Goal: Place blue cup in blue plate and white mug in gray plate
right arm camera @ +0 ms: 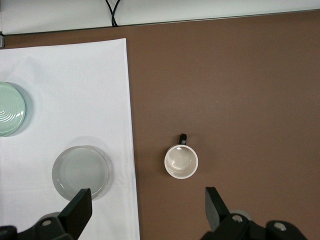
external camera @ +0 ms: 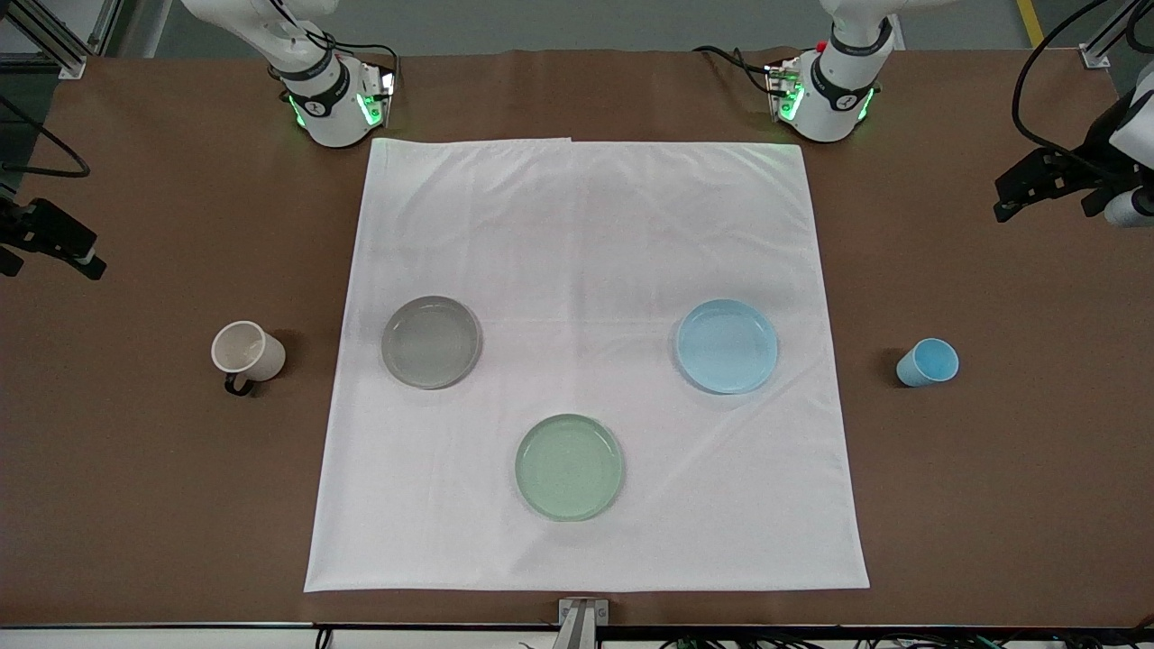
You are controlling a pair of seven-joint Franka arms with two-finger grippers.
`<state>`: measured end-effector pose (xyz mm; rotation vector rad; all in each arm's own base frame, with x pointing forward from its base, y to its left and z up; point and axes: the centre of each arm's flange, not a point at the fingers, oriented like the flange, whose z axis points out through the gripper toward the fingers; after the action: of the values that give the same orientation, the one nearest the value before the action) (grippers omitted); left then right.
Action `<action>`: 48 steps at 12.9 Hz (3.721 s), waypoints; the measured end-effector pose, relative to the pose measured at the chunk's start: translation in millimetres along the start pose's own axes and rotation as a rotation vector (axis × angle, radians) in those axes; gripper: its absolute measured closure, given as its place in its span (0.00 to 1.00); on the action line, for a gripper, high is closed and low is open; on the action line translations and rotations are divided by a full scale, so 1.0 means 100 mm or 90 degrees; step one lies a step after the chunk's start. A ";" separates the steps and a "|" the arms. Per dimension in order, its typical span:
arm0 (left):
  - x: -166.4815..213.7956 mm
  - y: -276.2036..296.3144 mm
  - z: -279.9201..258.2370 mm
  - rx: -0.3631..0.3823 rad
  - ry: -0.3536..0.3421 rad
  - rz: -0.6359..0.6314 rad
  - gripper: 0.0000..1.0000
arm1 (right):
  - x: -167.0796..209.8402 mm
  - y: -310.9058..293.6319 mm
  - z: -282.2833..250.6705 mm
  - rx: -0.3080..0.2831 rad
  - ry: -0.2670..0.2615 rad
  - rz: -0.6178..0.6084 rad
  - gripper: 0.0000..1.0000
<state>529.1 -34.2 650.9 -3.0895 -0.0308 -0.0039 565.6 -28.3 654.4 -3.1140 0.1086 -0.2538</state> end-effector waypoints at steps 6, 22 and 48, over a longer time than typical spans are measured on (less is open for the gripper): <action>0.07 -0.04 0.04 -0.002 -0.004 -0.002 0.00 | 0.00 0.02 0.00 0.000 0.000 0.002 0.00; 0.62 -1.21 3.85 -0.002 -0.040 -0.063 0.12 | 0.62 0.46 3.38 -0.030 -0.142 -0.071 0.00; 0.29 1.92 3.58 -0.044 -0.115 -0.237 0.97 | -0.02 0.80 4.48 -0.007 -0.151 -0.011 0.73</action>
<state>562.7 -207.0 283.3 -3.0881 -0.6208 0.2637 631.3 -104.0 210.0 -3.1273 0.0794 0.1180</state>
